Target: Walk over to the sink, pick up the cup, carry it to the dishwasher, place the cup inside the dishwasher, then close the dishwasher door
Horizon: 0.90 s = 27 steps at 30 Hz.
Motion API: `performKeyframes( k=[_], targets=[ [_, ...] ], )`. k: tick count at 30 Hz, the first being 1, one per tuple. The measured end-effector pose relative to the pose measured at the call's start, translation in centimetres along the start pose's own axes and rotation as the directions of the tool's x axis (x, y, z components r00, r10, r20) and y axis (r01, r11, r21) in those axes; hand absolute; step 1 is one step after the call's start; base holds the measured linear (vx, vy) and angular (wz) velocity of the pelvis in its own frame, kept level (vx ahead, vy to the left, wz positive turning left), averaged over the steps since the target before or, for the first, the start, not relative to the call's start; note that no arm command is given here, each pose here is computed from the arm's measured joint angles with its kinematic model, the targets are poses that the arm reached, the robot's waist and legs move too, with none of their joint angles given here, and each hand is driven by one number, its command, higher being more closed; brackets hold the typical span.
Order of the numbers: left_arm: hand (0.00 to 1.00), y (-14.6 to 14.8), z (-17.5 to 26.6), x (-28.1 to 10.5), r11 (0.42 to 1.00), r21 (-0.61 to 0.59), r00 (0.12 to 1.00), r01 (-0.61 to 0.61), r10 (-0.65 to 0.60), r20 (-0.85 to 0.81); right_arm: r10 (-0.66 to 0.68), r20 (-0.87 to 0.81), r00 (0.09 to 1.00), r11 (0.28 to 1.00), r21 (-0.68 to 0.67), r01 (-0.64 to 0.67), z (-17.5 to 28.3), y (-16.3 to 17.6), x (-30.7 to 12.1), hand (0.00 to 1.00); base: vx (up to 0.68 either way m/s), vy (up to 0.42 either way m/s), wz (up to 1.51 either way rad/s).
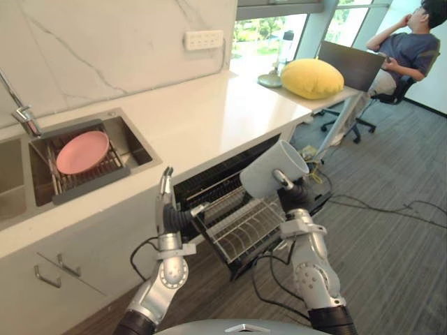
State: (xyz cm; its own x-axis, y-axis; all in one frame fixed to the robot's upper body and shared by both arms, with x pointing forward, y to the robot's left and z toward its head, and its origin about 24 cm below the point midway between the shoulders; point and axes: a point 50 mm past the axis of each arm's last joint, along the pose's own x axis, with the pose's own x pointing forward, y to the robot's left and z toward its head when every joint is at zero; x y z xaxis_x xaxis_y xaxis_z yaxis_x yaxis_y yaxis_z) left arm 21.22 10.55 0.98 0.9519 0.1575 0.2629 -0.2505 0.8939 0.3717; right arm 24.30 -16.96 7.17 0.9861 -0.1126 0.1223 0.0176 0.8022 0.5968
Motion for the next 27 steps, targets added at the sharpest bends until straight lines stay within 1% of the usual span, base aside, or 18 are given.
performKeyframes(
  k=[3, 5, 6, 8, 9, 11, 15, 17, 20, 24, 27],
  targets=[
    [0.0, -0.4, -1.4, -0.5, 0.991, -0.056, 0.988, 0.124, -0.129, -0.083, -0.054, 0.018, 0.998, 0.979, -0.194, 0.057, 0.0, -1.3, 0.6, 1.0, -0.08, -0.002, 0.16],
    [0.0, -0.6, -1.9, 0.1, 0.969, -0.106, 0.969, 0.222, -0.232, -0.089, -0.051, 0.076, 0.996, 0.953, -0.295, 0.072, 1.3, -1.1, 3.9, 1.0, -0.2, 0.008, 0.27],
    [0.0, -0.5, -2.2, 1.1, 0.953, -0.133, 0.954, 0.273, -0.285, -0.088, -0.032, 0.137, 0.99, 0.934, -0.347, 0.079, 3.2, -0.4, 7.0, 1.0, -0.28, 0.017, 0.19],
    [0.0, -0.2, -3.2, 1.7, 0.942, -0.139, 0.939, 0.306, -0.323, -0.12, -0.007, 0.173, 0.985, 0.918, -0.39, 0.075, 5.0, 0.5, 9.3, 1.0, -0.26, 0.021, 0.08],
    [0.0, 0.2, -4.1, 1.8, 0.937, -0.147, 0.927, 0.316, -0.338, -0.164, 0.006, 0.184, 0.983, 0.905, -0.418, 0.073, 6.1, 0.9, 10.6, 1.0, -0.16, 0.012, 0.04],
    [0.0, 1.0, -5.5, 1.6, 0.94, -0.154, 0.913, 0.304, -0.334, -0.236, -0.003, 0.183, 0.983, 0.887, -0.453, 0.087, 7.2, 0.8, 11.9, 1.0, -0.07, 0.005, 0.21],
    [0.0, 2.2, -8.1, 0.1, 0.954, -0.129, 0.879, 0.27, -0.298, -0.371, -0.057, 0.136, 0.989, 0.861, -0.495, 0.118, 8.1, -0.4, 13.7, 1.0, 0.03, -0.012, 0.29],
    [0.0, 2.0, -8.6, -0.5, 0.955, -0.14, 0.865, 0.26, -0.295, -0.406, -0.061, 0.117, 0.991, 0.842, -0.527, 0.115, 8.8, -0.3, 14.7, 1.0, 0.06, 0.005, 0.23],
    [0.0, 1.7, -9.0, -1.2, 0.957, -0.18, 0.856, 0.228, -0.285, -0.432, -0.086, 0.065, 0.994, 0.81, -0.576, 0.108, 9.3, -0.8, 15.6, 1.0, 0.05, 0.032, 0.35],
    [0.0, 1.5, -8.7, -1.3, 0.961, -0.204, 0.874, 0.188, -0.258, -0.411, -0.116, 0.026, 0.993, 0.77, -0.629, 0.107, 11.0, -1.3, 16.9, 1.0, 0.01, 0.054, 0.38],
    [0.0, 1.1, -8.6, -1.6, 0.957, -0.216, 0.868, 0.193, -0.269, -0.417, -0.144, 0.009, 0.99, 0.76, -0.639, 0.116, 11.9, -1.8, 17.4, 1.0, -0.03, 0.052, 0.26]
  ],
)
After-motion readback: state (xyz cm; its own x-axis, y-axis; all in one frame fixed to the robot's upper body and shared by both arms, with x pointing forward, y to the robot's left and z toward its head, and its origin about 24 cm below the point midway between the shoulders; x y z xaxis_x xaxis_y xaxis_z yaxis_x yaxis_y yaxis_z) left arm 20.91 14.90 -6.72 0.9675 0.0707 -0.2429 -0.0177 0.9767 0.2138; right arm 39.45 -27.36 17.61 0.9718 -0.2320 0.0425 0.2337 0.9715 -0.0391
